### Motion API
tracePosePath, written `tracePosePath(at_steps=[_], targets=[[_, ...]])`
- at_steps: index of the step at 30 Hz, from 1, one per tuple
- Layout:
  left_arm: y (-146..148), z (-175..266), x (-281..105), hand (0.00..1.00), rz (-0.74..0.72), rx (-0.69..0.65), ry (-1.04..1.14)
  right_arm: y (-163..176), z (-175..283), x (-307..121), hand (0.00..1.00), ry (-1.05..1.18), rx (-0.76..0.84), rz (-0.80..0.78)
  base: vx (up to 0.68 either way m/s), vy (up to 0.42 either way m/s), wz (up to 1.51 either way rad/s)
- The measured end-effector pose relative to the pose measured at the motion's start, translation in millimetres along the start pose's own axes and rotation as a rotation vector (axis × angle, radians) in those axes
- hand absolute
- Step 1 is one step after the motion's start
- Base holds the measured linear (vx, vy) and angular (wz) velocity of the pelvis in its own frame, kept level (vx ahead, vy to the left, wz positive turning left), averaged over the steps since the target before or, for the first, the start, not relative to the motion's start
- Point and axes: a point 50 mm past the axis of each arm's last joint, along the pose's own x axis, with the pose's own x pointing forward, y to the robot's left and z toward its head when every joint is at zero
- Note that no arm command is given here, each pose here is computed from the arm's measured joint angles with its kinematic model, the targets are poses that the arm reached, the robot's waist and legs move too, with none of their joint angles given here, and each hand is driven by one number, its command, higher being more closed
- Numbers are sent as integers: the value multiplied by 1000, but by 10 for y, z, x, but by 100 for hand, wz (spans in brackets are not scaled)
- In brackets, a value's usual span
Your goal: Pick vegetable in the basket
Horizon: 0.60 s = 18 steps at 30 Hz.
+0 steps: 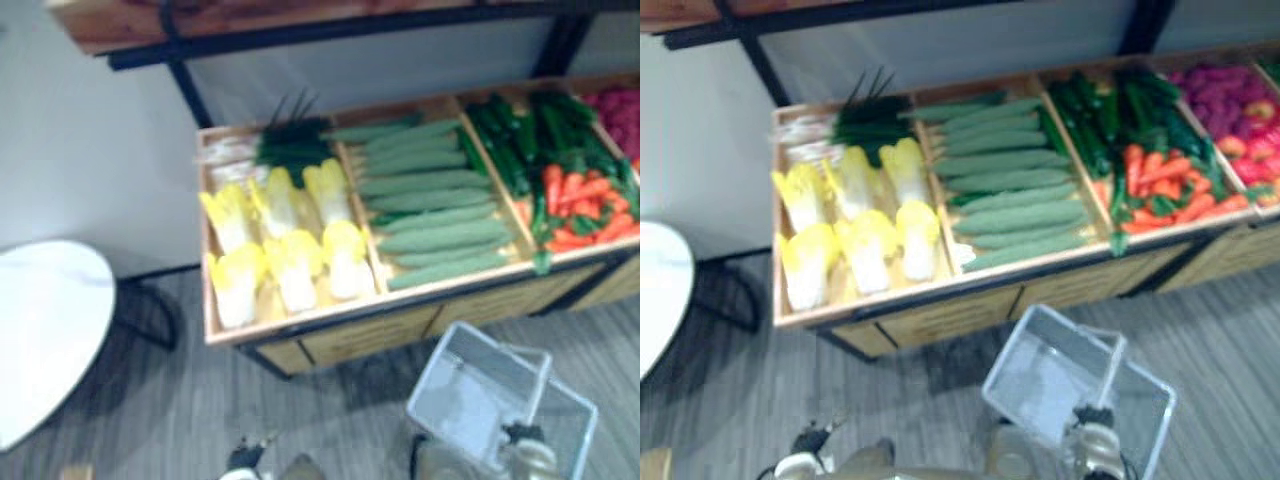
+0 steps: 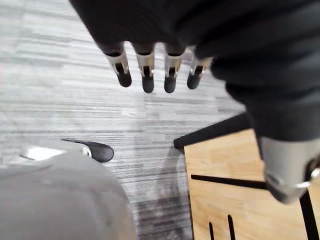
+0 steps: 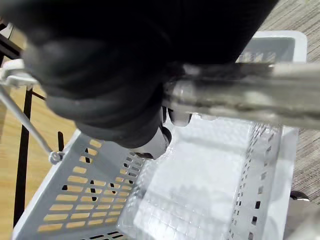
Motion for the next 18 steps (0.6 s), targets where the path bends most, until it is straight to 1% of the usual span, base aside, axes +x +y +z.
tracePosePath(at_steps=[3,5,9,10,12,14,15,16,17,18], targets=[[42,-8,5,0,25,-55,11,-63,-176,-42,100,43,49,-33,56,-141,102],[16,17,0,0,23,-66,0,-105,-231,-53,100,60,75,-54,0,-47,58],[-15,25,-7,0,27,-47,-6,-147,-281,-61,100,76,96,-65,-59,31,12],[-48,83,-10,0,16,-30,-33,-181,-327,-70,100,88,105,-76,-27,67,29],[-93,289,-20,0,3,-3,-126,-190,-363,-81,100,96,113,-83,-18,56,31],[-115,720,-82,0,-10,35,-321,-187,-412,-100,100,108,122,-97,8,45,15],[-111,841,-110,0,-8,36,-376,-189,-422,-104,100,110,129,-99,8,33,5],[-91,1093,-175,0,5,25,-487,-201,-443,-112,100,107,122,-101,7,19,4],[-71,1212,-211,0,15,16,-540,-207,-452,-116,100,106,116,-102,0,0,0],[-28,1447,-283,0,40,-1,-641,-231,-461,-118,100,102,114,-108,0,0,0]])
